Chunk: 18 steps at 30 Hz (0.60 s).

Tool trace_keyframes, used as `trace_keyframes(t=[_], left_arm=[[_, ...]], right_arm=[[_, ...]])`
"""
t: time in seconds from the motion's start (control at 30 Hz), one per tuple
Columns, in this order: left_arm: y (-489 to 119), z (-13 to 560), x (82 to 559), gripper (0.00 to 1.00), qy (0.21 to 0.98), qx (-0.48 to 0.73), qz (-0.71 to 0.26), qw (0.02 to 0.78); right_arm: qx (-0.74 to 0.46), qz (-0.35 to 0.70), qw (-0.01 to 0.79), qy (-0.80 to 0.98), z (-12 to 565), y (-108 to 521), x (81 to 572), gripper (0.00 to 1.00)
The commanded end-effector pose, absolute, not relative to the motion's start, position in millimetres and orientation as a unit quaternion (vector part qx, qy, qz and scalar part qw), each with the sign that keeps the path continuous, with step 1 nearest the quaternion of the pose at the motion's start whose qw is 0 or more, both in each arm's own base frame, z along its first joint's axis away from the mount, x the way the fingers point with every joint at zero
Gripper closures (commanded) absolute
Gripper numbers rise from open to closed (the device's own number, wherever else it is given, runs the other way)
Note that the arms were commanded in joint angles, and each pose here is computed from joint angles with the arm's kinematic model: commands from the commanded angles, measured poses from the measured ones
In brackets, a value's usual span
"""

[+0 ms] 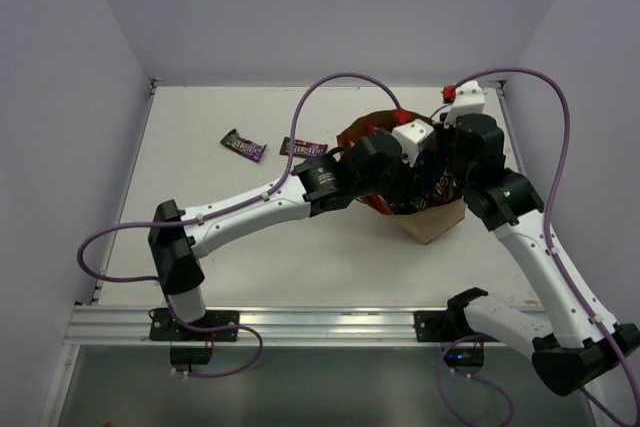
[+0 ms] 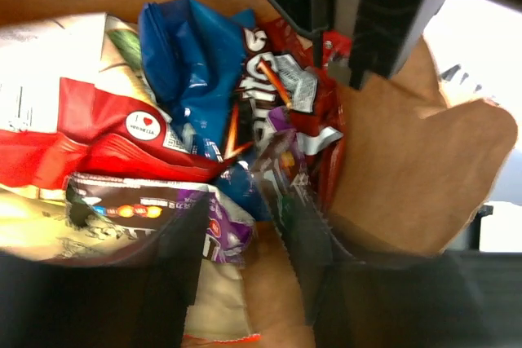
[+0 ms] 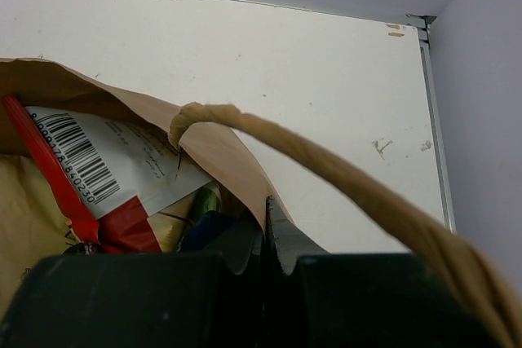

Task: Take the snacks out of the paper bag

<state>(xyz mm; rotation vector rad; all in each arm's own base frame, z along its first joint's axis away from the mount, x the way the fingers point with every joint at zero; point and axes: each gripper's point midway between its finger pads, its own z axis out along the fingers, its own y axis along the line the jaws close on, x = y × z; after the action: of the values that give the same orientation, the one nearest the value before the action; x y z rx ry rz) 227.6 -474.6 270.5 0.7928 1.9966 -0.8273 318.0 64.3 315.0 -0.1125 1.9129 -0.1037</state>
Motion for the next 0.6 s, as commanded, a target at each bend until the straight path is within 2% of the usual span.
trace_keyframes(t=[0.0, 0.07, 0.1, 0.37, 0.5, 0.57], left_arm=[[-478.5, 298.4, 228.9, 0.73, 0.779, 0.302, -0.340, 0.432], [-471.8, 309.2, 234.8, 0.93, 0.777, 0.290, -0.332, 0.450], [-466.1, 323.3, 234.6, 1.00, 0.771, 0.284, -0.335, 0.461], [-394.4, 414.8, 253.8, 1.00, 0.739, 0.201, -0.310, 0.563], [-318.7, 459.3, 269.8, 1.00, 0.723, 0.132, -0.292, 0.612], [-287.1, 463.0, 277.1, 1.00, 0.729, 0.098, -0.267, 0.623]], right_arm=[[-0.035, -0.049, 0.598, 0.799, 329.9, 58.3, 315.8, 1.00], [-0.035, -0.049, 0.600, 0.798, 330.8, 58.4, 315.4, 1.00], [-0.034, -0.049, 0.600, 0.798, 330.2, 57.8, 315.4, 1.00], [-0.033, -0.052, 0.599, 0.798, 329.4, 56.3, 314.3, 1.00], [-0.032, -0.053, 0.599, 0.798, 328.8, 55.5, 313.3, 1.00], [-0.031, -0.053, 0.600, 0.798, 329.6, 54.9, 312.9, 1.00]])
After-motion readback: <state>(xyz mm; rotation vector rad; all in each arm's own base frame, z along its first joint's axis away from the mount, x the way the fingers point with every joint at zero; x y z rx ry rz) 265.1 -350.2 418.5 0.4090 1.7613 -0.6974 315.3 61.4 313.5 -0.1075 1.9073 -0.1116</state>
